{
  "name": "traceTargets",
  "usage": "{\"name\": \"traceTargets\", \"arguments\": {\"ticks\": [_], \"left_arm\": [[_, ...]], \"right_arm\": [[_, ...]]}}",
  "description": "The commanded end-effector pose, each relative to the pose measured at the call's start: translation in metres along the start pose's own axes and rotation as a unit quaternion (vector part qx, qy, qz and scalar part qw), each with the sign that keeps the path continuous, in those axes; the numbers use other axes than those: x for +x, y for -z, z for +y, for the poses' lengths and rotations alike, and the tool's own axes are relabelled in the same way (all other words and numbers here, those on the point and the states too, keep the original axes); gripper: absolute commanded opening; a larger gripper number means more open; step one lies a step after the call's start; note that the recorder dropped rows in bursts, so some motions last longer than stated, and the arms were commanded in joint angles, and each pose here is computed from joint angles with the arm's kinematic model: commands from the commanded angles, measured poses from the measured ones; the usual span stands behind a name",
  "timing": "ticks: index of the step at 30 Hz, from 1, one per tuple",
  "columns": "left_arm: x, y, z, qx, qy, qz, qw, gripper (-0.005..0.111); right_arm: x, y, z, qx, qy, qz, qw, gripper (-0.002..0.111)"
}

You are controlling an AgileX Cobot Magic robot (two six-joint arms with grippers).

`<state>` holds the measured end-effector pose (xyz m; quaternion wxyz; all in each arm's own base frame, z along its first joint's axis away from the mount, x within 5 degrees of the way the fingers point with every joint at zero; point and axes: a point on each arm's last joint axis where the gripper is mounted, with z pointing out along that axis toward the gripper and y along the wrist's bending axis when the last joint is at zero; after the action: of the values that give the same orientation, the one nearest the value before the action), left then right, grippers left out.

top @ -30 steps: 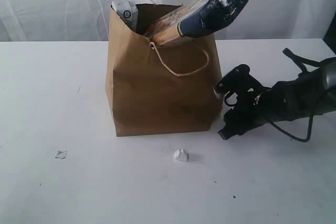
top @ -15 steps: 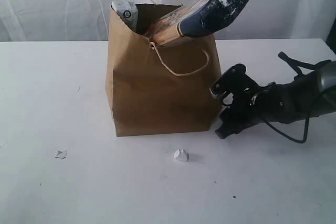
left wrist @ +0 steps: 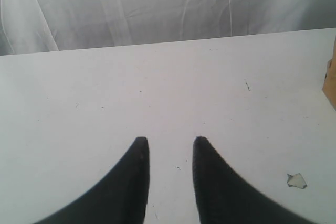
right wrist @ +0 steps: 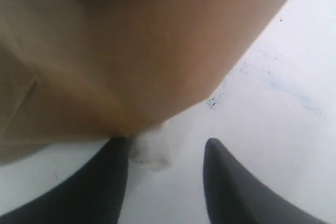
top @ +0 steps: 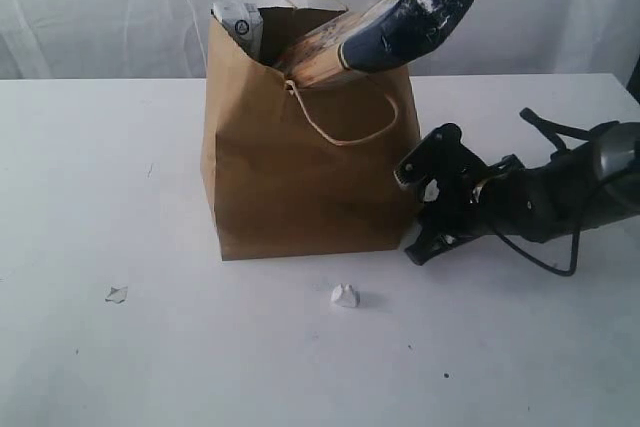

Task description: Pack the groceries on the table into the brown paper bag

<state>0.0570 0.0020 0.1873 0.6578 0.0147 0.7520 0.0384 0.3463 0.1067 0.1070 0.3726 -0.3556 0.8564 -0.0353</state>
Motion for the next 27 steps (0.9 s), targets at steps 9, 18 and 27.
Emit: {"name": "traceTargets", "arguments": {"ticks": [9,18,27], "left_arm": [[0.001,0.000,0.000,-0.001,0.005,-0.001,1.000,0.035],[0.001,0.000,0.000,-0.001,0.005,-0.001,1.000,0.035],[0.001,0.000,0.000,-0.001,0.005,-0.001,1.000,0.035]], "right_arm": [[0.015,0.004,0.007,-0.024,-0.021,0.051,0.998,0.000],[0.020,0.068,-0.001,0.025,-0.105,-0.016,0.994,0.000],[-0.010,0.151,-0.018,0.070,-0.218,-0.149,0.962,0.000]]}}
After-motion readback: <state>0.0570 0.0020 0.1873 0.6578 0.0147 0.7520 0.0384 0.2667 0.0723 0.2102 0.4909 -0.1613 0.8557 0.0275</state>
